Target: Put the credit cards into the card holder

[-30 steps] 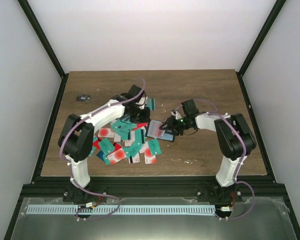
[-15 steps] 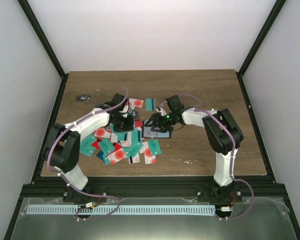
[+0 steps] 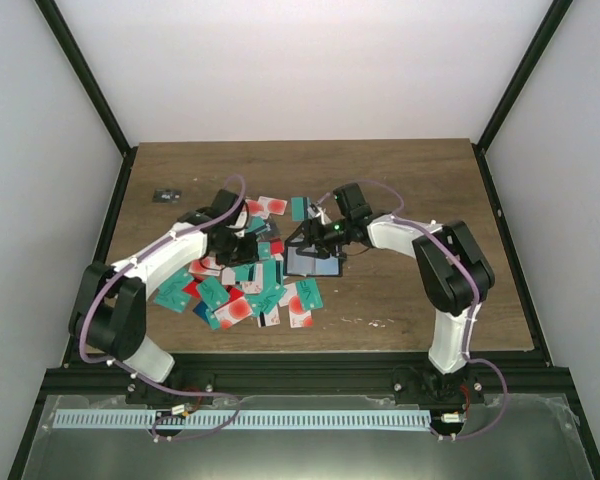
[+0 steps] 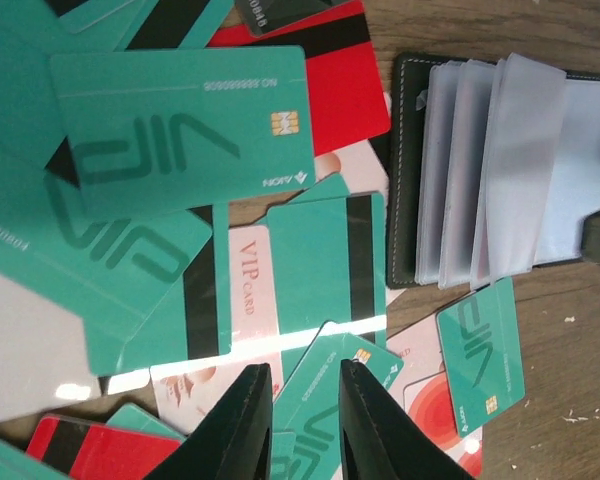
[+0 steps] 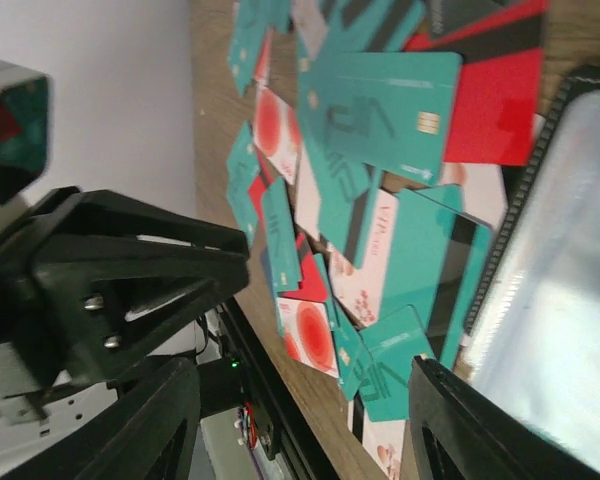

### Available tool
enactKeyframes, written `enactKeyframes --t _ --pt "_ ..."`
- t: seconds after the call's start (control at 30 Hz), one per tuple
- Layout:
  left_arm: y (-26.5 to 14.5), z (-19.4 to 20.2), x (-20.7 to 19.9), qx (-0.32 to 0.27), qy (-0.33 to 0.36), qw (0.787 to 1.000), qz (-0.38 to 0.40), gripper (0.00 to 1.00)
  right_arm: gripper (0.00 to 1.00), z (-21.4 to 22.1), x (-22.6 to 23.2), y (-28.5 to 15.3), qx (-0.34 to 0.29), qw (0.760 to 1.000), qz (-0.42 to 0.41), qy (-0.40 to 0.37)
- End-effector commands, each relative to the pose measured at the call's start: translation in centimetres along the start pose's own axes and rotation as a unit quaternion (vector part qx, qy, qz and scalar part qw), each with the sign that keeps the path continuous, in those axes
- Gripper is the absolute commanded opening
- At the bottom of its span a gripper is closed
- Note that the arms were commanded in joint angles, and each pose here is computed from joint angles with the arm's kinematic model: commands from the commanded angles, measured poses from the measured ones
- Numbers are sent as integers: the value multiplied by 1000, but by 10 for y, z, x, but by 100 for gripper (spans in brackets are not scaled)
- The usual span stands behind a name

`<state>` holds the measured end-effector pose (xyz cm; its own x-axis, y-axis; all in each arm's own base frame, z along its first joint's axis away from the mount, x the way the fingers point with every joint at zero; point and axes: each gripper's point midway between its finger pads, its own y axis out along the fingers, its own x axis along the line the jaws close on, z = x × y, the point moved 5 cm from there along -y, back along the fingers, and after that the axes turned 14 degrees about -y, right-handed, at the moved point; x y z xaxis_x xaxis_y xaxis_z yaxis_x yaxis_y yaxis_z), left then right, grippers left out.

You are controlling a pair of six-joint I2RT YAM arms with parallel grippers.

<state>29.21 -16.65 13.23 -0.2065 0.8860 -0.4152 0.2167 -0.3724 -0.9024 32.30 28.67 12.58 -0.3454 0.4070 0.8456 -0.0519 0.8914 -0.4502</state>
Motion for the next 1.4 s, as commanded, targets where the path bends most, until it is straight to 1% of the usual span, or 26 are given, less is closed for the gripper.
enactKeyframes --t 0.0,0.17,0.27,0.33,0.47,0.57,0.7,0.77,0.97,1.0,1.2,1.37 --pt "-11 10 14 -5 8 1000 -26 24 59 -6 42 -17 -16 997 -27 -76" --pt "-23 19 32 -27 -8 998 -64 39 59 14 42 -28 -20 996 0 -86" --pt "-29 26 52 -48 -38 993 -105 50 59 31 40 -30 -17 997 7 -74" --pt "-30 33 62 -53 -61 990 -119 53 59 43 39 -27 -12 998 16 -68" --pt "-32 48 81 -61 -112 984 -126 57 59 60 39 -11 0 998 29 -61" --pt "-35 57 95 -76 -157 976 -130 59 59 66 53 7 18 996 29 -83" --pt "-44 61 109 -98 -205 964 -139 59 59 62 65 33 37 994 26 -102" --pt "-47 61 118 -106 -228 958 -141 57 58 58 68 45 40 993 24 -105" --pt "-46 56 131 -110 -283 948 -92 53 56 44 79 90 50 992 19 -117" --pt "-45 55 135 -111 -291 946 -90 52 55 44 74 101 58 991 24 -115" --pt "-36 47 149 -114 -323 937 -73 44 50 23 70 141 66 991 30 -110" --pt "-23 45 163 -102 -341 932 -68 33 48 4 73 166 76 989 35 -122"
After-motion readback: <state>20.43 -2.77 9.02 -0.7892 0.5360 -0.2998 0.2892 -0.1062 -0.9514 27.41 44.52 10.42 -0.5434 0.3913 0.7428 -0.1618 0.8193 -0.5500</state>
